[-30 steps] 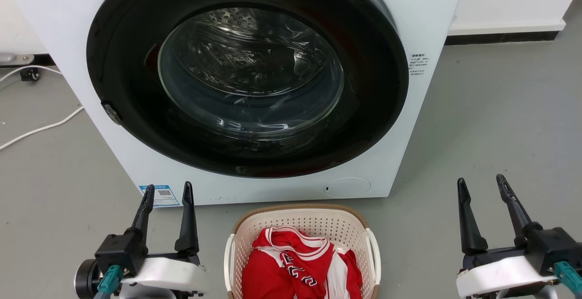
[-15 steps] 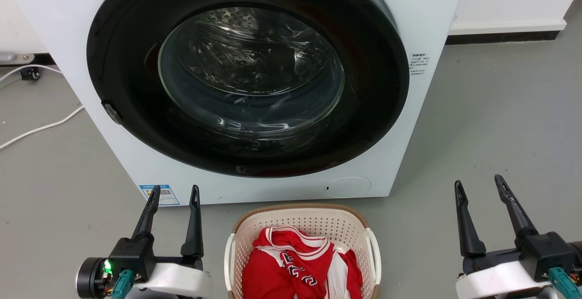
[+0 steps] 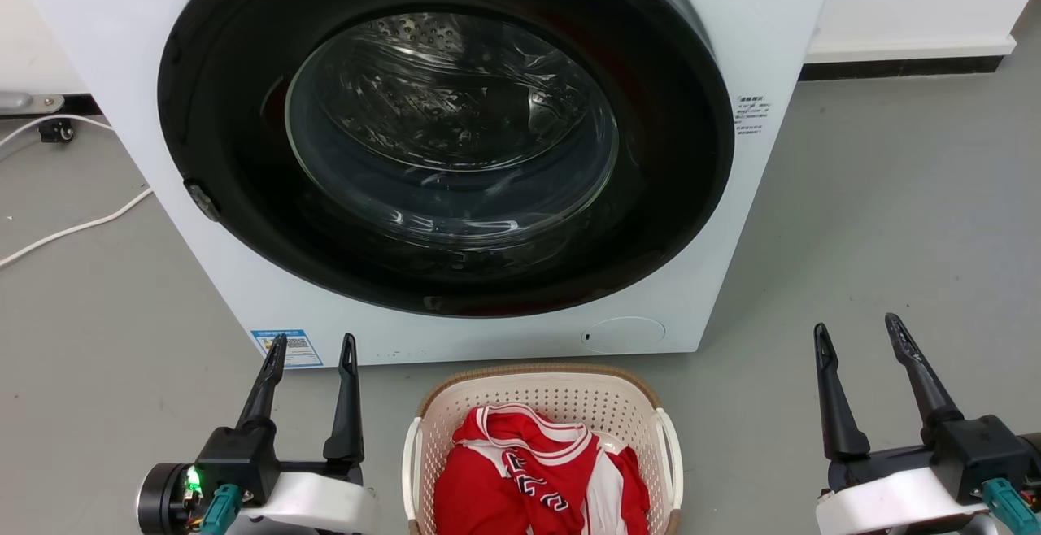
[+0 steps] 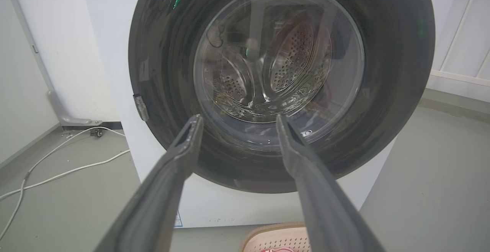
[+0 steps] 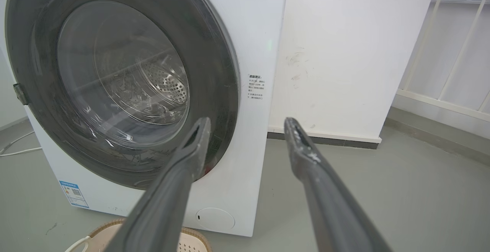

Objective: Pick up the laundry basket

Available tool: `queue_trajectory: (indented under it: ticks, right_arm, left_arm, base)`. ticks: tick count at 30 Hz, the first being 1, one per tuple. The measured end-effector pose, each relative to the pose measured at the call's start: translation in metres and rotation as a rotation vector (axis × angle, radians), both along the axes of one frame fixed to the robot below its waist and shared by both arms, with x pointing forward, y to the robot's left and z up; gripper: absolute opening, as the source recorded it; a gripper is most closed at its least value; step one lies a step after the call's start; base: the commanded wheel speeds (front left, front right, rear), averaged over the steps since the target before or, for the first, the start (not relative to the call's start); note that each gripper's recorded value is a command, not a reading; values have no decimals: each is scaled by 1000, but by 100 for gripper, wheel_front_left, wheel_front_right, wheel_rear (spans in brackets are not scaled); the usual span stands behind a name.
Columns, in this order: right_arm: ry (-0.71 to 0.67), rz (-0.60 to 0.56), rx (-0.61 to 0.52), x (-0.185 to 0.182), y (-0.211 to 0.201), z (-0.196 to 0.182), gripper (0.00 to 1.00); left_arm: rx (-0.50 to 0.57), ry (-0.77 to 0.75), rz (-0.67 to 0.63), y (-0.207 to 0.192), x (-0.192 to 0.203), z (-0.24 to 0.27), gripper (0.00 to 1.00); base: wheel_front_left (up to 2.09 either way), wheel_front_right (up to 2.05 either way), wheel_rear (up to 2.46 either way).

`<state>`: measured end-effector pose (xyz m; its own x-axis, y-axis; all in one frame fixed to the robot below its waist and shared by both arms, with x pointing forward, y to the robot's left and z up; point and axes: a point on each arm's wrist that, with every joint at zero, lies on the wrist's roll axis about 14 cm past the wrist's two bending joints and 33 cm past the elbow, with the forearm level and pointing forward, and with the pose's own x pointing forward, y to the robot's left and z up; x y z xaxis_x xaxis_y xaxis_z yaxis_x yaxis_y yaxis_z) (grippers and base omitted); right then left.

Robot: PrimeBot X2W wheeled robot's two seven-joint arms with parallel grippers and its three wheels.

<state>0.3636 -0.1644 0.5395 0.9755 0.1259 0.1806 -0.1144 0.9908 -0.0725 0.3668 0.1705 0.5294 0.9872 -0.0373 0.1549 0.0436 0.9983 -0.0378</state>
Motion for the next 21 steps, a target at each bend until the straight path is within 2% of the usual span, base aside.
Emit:
queue_trajectory:
  ticks: [14,21]
  right_arm:
    - [21,12,8,3,4,-7,100]
    - [47,76,-10,29,26,-17,100]
  left_arm:
    - [1,33,6,1,3,-11,100]
    - [10,124,-33,-8,33,-41,100]
  base:
    - [0,0,0]
    - [0,0,0]
